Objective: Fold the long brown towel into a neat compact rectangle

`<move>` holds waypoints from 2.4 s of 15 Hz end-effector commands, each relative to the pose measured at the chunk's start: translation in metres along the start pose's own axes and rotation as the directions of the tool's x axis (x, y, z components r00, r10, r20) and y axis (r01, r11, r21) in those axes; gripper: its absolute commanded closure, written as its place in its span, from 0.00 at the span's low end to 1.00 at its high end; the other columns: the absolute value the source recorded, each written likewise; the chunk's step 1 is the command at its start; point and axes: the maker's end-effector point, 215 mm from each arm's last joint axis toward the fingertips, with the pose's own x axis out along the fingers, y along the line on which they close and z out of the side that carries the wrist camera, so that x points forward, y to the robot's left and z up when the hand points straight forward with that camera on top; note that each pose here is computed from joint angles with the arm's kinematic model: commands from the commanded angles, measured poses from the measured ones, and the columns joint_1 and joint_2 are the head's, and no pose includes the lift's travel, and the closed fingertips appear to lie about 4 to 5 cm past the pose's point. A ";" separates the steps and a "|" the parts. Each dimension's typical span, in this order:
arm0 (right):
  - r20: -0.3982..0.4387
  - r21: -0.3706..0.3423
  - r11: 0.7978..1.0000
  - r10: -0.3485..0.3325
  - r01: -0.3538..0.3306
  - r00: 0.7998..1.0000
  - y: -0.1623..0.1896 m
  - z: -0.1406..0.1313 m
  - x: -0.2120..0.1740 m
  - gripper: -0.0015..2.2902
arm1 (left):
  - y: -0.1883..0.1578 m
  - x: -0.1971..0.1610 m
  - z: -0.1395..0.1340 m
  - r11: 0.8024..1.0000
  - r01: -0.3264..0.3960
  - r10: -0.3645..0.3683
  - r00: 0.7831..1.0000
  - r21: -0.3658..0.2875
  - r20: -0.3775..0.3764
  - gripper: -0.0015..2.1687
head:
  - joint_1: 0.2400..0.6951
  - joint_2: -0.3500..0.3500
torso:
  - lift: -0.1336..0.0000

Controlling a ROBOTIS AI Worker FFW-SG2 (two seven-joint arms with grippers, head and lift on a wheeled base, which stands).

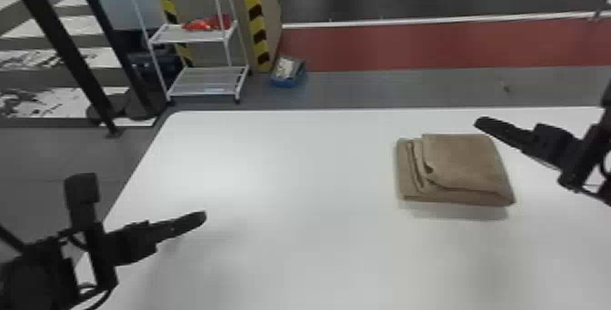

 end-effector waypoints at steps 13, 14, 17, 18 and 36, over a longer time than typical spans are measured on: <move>-0.276 -0.199 0.980 -0.067 0.011 0.959 0.026 -0.110 0.038 0.85 | 0.004 -0.003 -0.006 1.000 -0.005 0.005 1.000 -0.005 -0.005 0.04 | 1.00 0.73 | 0.07; -0.286 -0.195 0.981 -0.052 -0.006 0.957 0.032 -0.115 0.035 0.85 | 0.003 -0.004 -0.006 1.000 -0.004 0.004 1.000 -0.005 -0.006 0.04 | 1.00 0.74 | 0.07; -0.369 -0.195 0.980 -0.025 -0.051 0.929 0.054 -0.150 0.027 0.85 | 0.002 -0.005 -0.008 1.000 -0.003 0.003 1.000 -0.002 -0.007 0.04 | 1.00 0.77 | 0.07; -0.387 -0.187 0.980 -0.005 -0.073 0.922 0.063 -0.161 0.024 0.85 | 0.000 -0.006 -0.008 1.000 0.000 0.000 1.000 0.000 -0.005 0.04 | 1.00 0.80 | 0.07; -0.429 -0.135 0.874 0.373 -0.467 0.822 0.164 -0.177 -0.115 0.85 | -0.057 0.029 -0.003 0.992 0.114 -0.112 0.993 0.061 -0.038 0.19 | 1.00 0.96 | 0.07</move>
